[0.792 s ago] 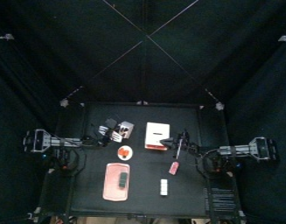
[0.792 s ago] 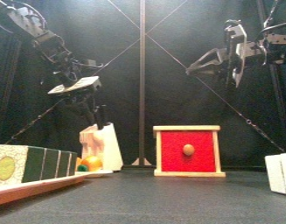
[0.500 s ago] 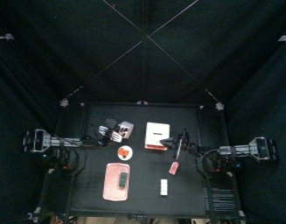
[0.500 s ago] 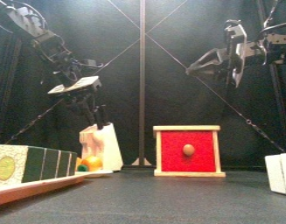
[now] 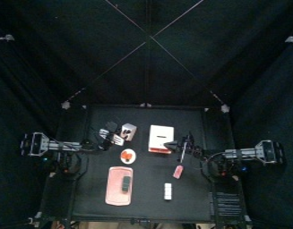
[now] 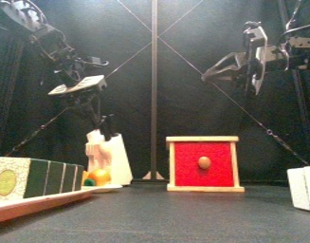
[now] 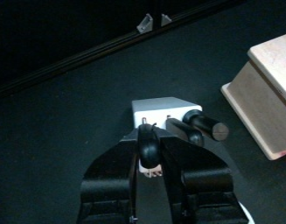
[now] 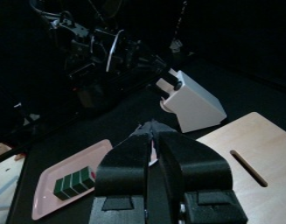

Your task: Pull out cleaver

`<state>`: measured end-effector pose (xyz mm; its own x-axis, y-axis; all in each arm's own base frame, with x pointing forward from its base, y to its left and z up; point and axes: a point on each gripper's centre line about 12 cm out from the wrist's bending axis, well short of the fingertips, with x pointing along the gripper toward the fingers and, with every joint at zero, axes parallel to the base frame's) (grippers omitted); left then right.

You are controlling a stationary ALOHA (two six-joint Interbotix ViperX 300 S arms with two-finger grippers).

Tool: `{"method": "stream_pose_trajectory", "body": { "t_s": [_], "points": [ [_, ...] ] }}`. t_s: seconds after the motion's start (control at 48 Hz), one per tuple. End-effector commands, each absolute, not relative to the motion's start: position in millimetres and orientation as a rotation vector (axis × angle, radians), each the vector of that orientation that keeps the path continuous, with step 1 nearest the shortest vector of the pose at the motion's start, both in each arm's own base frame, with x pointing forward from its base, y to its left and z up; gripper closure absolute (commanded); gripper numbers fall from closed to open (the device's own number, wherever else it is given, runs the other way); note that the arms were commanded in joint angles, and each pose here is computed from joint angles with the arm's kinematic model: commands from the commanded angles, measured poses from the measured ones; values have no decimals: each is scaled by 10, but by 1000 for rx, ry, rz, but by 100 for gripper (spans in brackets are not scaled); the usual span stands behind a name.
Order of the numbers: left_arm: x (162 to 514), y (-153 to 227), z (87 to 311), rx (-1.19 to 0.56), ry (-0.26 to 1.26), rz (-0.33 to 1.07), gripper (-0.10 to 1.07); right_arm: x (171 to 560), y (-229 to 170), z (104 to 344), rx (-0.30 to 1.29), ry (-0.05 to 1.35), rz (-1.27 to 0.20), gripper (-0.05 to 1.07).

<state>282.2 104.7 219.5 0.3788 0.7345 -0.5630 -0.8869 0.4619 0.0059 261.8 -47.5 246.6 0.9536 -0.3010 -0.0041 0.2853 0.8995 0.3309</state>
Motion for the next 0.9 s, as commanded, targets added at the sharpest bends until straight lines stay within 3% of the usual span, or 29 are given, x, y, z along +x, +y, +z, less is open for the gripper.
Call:
{"method": "stream_pose_trajectory", "body": {
  "t_s": [0.0,0.875],
  "points": [
    [2834,1009,2319,-318,508,1059,43,2627,-471,2553,333,-76,-296,52],
    [2735,579,2625,-243,439,1013,43,2623,-476,2551,334,-78,-299,52]
  ]
}}
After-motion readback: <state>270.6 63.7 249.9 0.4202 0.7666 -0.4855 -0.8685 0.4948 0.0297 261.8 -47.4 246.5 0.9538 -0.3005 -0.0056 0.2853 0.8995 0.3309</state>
